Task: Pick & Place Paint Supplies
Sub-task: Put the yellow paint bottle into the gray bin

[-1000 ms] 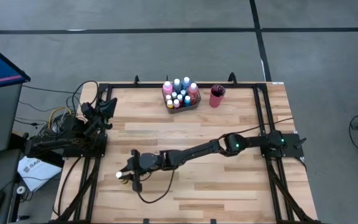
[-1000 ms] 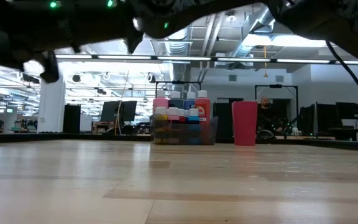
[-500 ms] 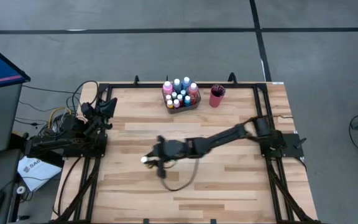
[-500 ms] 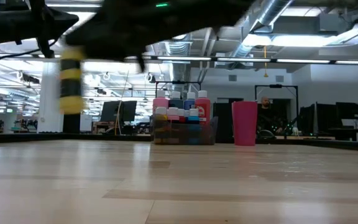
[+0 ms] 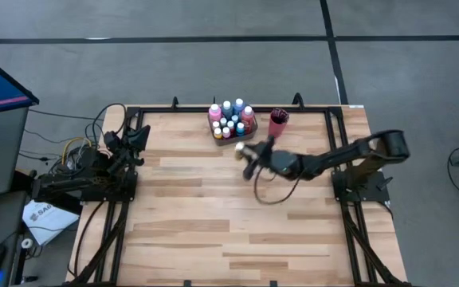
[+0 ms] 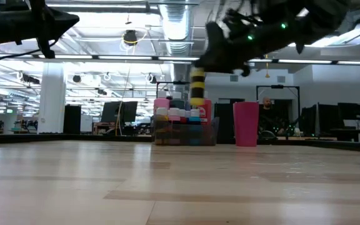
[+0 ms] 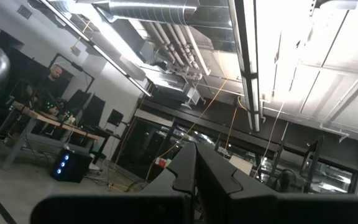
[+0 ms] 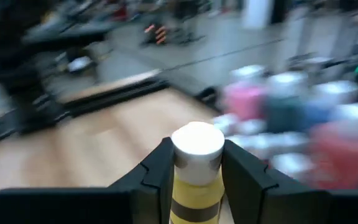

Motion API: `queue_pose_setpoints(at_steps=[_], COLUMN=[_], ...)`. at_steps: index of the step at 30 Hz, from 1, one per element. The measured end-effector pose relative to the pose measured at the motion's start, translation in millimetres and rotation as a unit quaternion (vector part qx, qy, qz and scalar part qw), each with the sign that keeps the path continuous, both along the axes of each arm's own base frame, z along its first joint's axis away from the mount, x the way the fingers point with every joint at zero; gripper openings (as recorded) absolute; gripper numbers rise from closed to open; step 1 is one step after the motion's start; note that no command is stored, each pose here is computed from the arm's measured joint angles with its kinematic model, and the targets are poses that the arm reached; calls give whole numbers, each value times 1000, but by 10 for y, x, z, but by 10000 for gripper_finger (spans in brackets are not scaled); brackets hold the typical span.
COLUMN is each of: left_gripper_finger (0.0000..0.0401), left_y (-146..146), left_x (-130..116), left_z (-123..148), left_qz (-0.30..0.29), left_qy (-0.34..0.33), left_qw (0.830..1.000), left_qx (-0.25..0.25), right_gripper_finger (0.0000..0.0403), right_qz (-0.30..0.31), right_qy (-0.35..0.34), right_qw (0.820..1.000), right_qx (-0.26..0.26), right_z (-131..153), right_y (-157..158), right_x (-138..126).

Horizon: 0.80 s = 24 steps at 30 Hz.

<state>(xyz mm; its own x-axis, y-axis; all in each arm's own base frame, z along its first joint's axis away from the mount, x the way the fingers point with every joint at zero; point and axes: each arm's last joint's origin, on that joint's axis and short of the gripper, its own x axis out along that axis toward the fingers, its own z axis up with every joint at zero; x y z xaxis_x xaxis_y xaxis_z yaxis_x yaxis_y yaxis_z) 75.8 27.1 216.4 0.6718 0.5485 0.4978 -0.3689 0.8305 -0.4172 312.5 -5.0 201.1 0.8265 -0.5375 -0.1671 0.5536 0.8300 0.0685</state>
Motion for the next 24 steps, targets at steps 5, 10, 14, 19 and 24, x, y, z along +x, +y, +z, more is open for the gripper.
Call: queue_pose_setpoints(at_steps=[5, 10, 14, 19, 24], left_gripper_finger=[2, 2, 2, 2, 2], left_y=[0, 0, 0, 0, 0], left_x=[0, 0, 0, 0, 0], left_z=[0, -1, 0, -1, -1], left_qz=[0, 0, 0, 0, 0], left_qy=[0, 0, 0, 0, 0], left_qw=[1000, 1000, 1000, 1000, 1000], left_qx=[0, 0, 0, 0, 0], right_gripper_finger=[103, 103, 103, 103, 103], right_qz=[-60, -105, -122, -124, -121], right_qy=[-10, -20, -20, -20, -14], right_qw=[998, 993, 990, 990, 991], right_qx=[-28, -57, -71, -68, -61], right_z=[-2, 21, -58, -201, -410], right_y=[-299, -589, -722, -791, -806], right_x=[-238, -252, -230, -174, -107])
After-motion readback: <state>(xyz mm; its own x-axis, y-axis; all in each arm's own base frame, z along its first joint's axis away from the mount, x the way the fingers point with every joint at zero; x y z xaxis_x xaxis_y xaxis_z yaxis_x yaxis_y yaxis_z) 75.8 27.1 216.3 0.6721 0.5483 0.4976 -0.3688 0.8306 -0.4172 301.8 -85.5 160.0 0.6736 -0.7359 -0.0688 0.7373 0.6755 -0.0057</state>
